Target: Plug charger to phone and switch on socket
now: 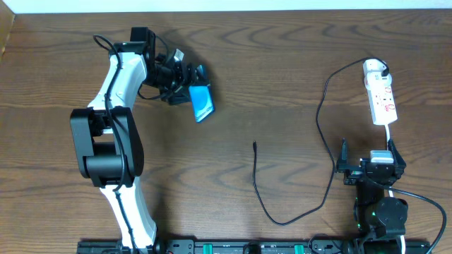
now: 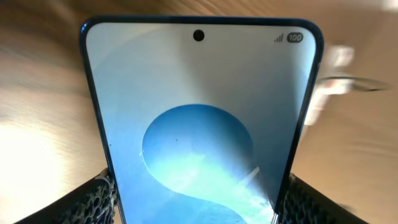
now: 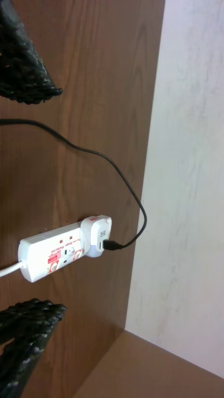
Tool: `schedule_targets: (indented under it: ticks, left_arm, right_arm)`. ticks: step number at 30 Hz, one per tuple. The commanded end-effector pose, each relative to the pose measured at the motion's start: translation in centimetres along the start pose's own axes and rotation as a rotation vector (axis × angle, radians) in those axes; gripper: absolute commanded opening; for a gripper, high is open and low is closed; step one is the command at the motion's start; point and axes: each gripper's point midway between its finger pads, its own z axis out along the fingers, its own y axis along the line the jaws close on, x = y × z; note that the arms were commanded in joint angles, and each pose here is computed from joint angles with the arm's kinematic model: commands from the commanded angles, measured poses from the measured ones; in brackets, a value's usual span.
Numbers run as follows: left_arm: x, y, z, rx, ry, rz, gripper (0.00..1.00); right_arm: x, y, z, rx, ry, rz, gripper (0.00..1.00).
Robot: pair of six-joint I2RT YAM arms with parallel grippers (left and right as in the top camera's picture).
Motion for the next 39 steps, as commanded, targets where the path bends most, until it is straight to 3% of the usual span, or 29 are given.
schedule_targets:
  ticks: [1,11,16,39]
  left_arm:
    - [1.8,-5.2,-1.7,0.246,0.110,-0.243,0.07]
    - [3.6,-9.4,-3.6,0.448,0.345,-0.596,0.07]
    - [4.2,-10.8,-4.7,0.531,0.420,-0.595,0.07]
    - [4.2,-10.9,-4.8,0.527,0.437,-0.642,0.08]
  right_arm:
    - [0.0,-0.1,0.0,0.003,0.000,-0.007,0.99]
    - [0.0,-0.1,0.0,0.003,0.000,-0.007,0.99]
    - [0.0,-0.1,0.0,0.003,0.000,-0.007,0.99]
    - [0.1,-0.1,0.0,0.003,0.001,-0.007,0.99]
